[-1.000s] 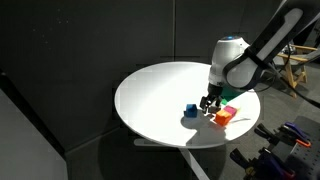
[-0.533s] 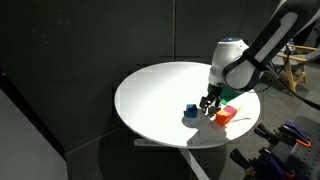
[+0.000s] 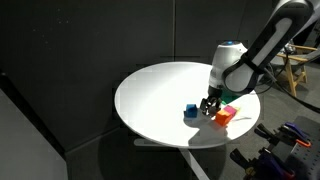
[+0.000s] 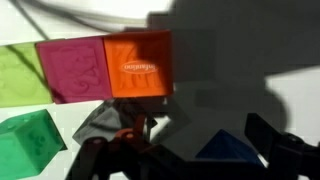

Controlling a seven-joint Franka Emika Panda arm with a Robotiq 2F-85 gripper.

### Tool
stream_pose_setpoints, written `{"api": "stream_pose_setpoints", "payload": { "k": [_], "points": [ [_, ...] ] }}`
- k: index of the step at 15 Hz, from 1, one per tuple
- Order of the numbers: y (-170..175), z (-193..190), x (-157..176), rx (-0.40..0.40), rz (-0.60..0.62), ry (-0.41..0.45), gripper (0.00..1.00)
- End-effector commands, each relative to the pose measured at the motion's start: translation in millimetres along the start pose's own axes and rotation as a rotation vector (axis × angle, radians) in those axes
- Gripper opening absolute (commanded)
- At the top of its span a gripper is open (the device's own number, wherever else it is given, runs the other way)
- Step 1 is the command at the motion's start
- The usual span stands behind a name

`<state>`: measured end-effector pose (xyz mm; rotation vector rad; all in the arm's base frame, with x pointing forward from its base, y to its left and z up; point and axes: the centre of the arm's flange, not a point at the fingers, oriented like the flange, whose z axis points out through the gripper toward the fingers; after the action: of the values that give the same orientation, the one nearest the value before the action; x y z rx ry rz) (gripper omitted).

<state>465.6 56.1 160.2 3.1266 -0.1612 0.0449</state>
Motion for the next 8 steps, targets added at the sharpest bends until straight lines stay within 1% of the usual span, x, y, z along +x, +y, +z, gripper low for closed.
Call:
{"api": "stream_pose_setpoints", "payload": {
  "k": [1, 8],
  "points": [
    [-2.0, 5.6, 5.5, -0.005, -0.027, 0.014, 1.00],
    [-2.3, 12.9, 3.9, -0.004, -0.036, 0.008, 1.00]
  ]
}}
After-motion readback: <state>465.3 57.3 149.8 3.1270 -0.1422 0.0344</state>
